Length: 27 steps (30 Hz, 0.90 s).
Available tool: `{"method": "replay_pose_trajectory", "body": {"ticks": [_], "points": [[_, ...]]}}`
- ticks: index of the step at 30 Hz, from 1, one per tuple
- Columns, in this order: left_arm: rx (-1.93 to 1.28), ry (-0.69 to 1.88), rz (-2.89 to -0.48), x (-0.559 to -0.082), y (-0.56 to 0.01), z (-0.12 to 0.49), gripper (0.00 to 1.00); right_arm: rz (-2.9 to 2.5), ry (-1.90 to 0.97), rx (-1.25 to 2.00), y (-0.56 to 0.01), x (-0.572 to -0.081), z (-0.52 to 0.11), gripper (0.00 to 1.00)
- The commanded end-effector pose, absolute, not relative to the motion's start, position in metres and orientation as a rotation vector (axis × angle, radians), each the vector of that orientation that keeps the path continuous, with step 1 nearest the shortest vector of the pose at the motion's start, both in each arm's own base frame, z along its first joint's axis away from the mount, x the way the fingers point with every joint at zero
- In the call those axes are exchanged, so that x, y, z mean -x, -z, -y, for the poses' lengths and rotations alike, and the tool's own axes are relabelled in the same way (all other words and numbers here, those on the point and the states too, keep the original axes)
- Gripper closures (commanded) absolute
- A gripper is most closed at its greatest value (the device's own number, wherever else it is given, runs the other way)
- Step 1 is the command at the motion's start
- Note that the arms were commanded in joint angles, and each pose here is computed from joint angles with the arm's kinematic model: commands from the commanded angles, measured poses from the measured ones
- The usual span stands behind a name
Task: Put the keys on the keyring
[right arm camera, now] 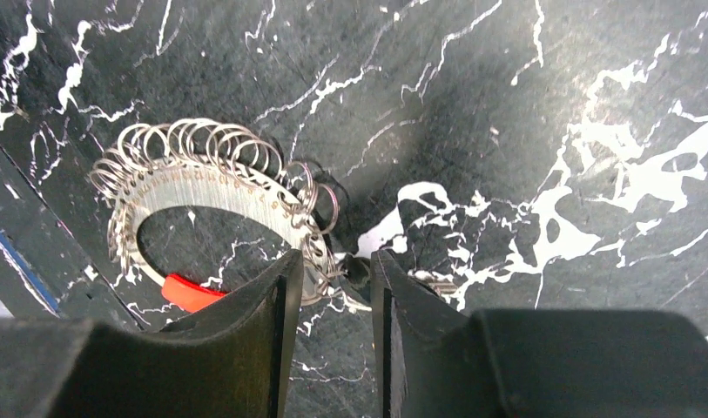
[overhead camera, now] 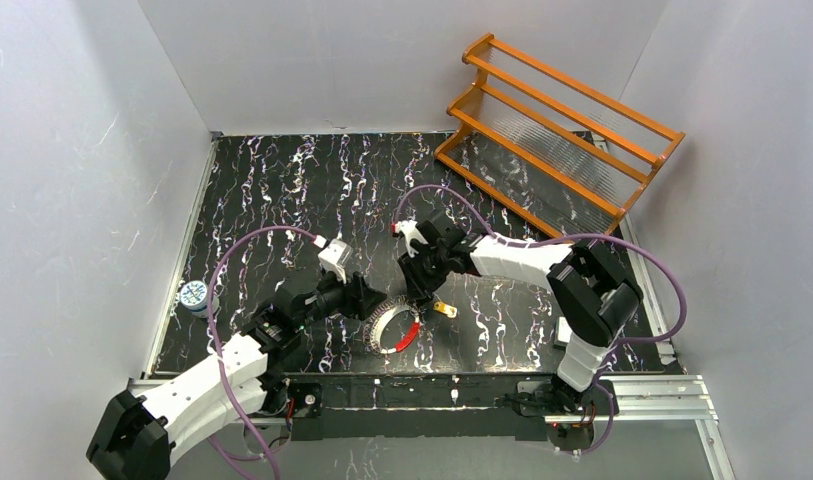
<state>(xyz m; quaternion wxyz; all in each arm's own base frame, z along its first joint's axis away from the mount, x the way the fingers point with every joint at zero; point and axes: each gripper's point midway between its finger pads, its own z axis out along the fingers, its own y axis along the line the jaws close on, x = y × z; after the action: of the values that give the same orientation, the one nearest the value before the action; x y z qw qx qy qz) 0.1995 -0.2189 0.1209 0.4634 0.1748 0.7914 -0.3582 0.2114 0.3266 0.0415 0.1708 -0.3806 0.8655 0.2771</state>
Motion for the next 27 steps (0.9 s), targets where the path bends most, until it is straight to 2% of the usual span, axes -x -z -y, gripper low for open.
{"method": "replay_pose_trajectory", "body": {"ticks": [1, 9, 17, 27], "points": [[-0.351, 0.847, -2.009, -0.201, -0.111, 0.212, 0.46, -2.392, -0.846, 1.099, -0.061, -0.219, -0.346, 0.58], [-0.181, 0.795, -2.181, -0.201, -0.081, 0.202, 0.46, -2.371, -0.961, 1.122, -0.07, -0.218, -0.366, 0.63], [-0.122, 0.782, -2.187, -0.202, -0.077, 0.198, 0.47, -2.476, -0.957, 1.138, -0.046, -0.213, -0.371, 0.72], [-0.102, 0.779, -2.202, -0.2, -0.072, 0.195, 0.47, -2.537, -0.835, 1.105, -0.033, -0.218, -0.358, 0.7]]}}
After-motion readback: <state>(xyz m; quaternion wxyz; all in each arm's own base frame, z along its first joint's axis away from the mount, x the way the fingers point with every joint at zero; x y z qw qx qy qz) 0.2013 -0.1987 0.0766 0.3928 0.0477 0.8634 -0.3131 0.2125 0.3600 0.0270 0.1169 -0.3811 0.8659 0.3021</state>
